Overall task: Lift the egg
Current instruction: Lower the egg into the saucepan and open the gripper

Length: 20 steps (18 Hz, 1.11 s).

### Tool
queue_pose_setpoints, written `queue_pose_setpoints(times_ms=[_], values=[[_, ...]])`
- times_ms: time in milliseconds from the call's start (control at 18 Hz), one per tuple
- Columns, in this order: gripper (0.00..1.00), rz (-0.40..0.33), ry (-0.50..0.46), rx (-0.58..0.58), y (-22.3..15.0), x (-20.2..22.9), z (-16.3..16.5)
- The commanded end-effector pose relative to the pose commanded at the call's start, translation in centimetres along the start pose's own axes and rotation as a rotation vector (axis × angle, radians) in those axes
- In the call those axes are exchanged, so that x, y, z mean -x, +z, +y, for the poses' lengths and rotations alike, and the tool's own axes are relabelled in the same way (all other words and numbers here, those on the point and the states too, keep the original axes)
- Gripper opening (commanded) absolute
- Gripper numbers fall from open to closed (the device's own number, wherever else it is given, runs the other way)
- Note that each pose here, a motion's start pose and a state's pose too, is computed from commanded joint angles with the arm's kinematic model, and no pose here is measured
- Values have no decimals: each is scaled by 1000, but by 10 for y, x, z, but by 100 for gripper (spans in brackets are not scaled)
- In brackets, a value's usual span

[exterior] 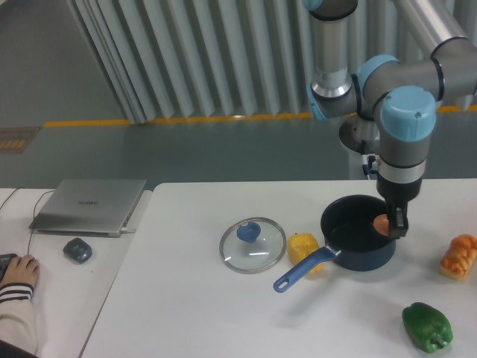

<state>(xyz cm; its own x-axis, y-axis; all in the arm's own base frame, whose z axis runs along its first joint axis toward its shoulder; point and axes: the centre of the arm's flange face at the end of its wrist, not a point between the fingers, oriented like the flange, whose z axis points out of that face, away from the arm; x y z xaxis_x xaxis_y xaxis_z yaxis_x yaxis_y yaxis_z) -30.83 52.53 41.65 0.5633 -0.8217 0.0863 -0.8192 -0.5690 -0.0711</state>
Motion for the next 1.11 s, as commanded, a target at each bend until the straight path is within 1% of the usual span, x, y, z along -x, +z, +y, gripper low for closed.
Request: queue_pose_setpoints(times_ms=[222, 1111], values=[[24, 6, -8, 4, 1, -2, -9], [24, 6, -25, 5, -3, -12, -8]])
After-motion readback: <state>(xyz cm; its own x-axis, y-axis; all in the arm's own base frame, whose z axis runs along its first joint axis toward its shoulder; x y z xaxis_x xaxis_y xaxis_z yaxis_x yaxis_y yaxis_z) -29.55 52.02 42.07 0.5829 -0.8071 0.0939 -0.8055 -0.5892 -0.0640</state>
